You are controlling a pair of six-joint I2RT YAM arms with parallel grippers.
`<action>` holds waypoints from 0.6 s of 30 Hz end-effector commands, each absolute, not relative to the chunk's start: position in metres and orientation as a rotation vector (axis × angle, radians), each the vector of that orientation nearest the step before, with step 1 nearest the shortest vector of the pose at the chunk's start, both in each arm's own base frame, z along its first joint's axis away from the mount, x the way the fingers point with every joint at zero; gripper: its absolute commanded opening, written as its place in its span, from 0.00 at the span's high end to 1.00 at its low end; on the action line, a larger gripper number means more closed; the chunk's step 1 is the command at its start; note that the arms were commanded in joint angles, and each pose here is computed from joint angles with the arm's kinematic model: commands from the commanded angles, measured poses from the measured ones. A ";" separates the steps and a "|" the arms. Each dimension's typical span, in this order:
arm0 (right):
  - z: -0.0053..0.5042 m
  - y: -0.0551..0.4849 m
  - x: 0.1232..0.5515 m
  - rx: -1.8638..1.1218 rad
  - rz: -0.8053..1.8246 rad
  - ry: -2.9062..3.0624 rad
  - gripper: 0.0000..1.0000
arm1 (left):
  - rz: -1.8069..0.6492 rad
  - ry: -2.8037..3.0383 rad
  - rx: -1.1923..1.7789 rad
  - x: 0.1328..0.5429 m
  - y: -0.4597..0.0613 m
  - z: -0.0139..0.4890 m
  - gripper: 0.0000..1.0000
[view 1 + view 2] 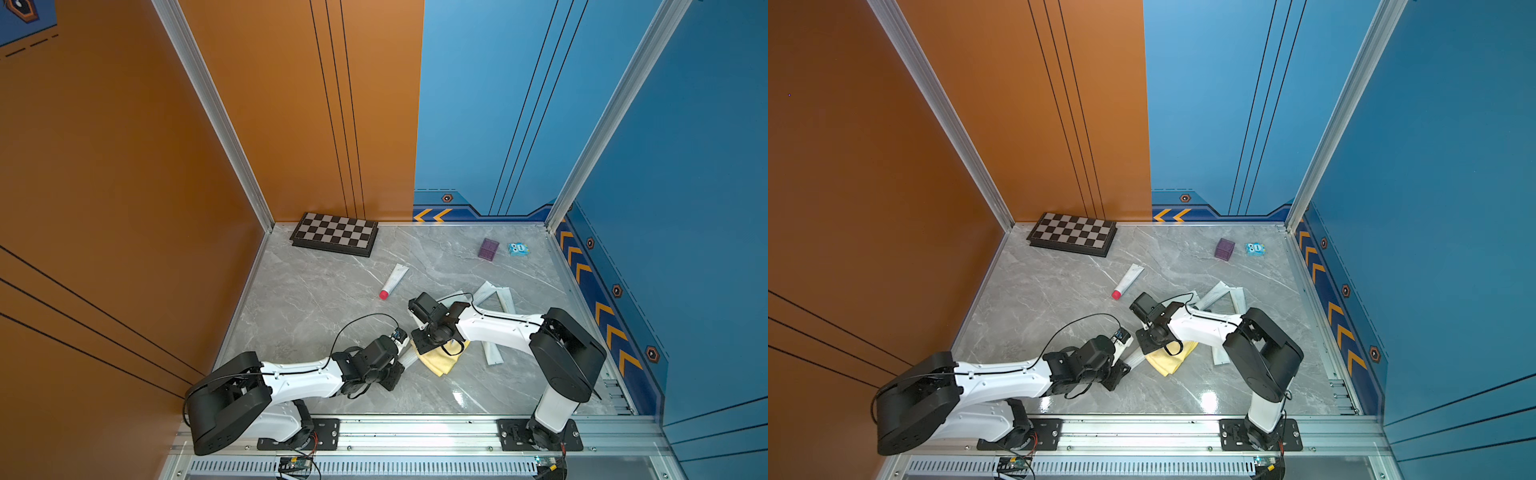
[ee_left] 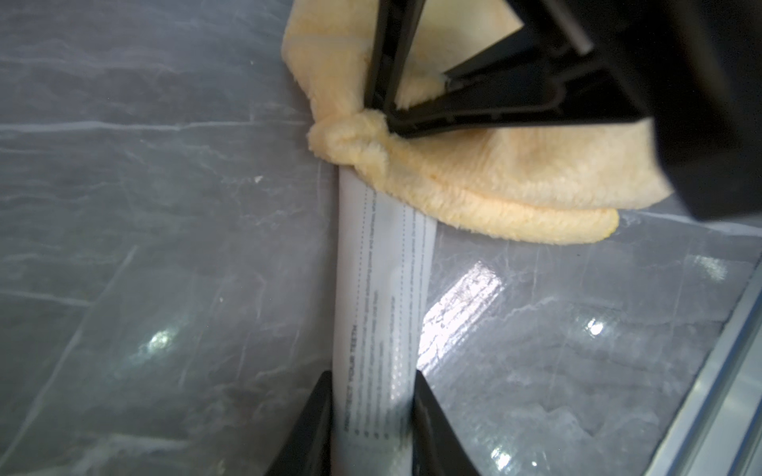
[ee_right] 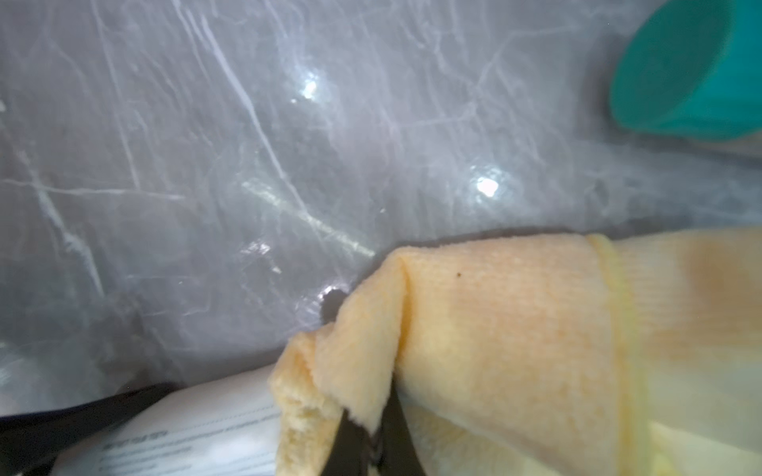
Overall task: Wipe the surface of the toothpaste tube
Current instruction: Wipe the dirt from the toothpaste tube.
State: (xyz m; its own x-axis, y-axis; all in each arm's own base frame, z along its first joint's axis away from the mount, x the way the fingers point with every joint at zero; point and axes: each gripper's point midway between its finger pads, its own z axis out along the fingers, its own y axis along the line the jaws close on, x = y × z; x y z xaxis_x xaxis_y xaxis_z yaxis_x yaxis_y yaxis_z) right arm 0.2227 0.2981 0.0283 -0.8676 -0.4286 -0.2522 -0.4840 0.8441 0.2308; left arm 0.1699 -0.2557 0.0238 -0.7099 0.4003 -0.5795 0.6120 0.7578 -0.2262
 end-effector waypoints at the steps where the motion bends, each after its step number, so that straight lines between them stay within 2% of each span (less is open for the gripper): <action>1: 0.003 0.290 0.115 -0.880 0.642 3.197 1.00 | -0.446 2.531 0.799 0.160 -0.236 0.000 0.75; 4: -0.008 0.272 0.124 -0.844 0.501 3.218 1.00 | -0.446 2.531 0.799 0.160 -0.236 0.000 0.75; 11: -0.040 0.197 0.176 -0.633 -0.051 3.208 1.00 | -0.449 2.526 0.795 0.160 -0.235 0.001 0.75; 14: -0.040 0.178 0.194 -0.574 -0.188 3.166 1.00 | -0.449 2.526 0.796 0.160 -0.236 0.001 0.75; 18: -0.037 0.172 0.206 -0.536 -0.242 3.138 1.00 | -0.449 2.527 0.795 0.160 -0.235 0.001 0.75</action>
State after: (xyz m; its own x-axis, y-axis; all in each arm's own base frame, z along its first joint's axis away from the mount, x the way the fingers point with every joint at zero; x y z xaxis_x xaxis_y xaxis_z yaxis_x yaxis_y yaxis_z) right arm 0.2470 0.2681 0.0150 -0.9200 -0.3358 -0.2020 -0.3755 0.9029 0.2094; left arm 0.1703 -0.2569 0.0248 -0.7057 0.4000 -0.5848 0.6156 0.7548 -0.2266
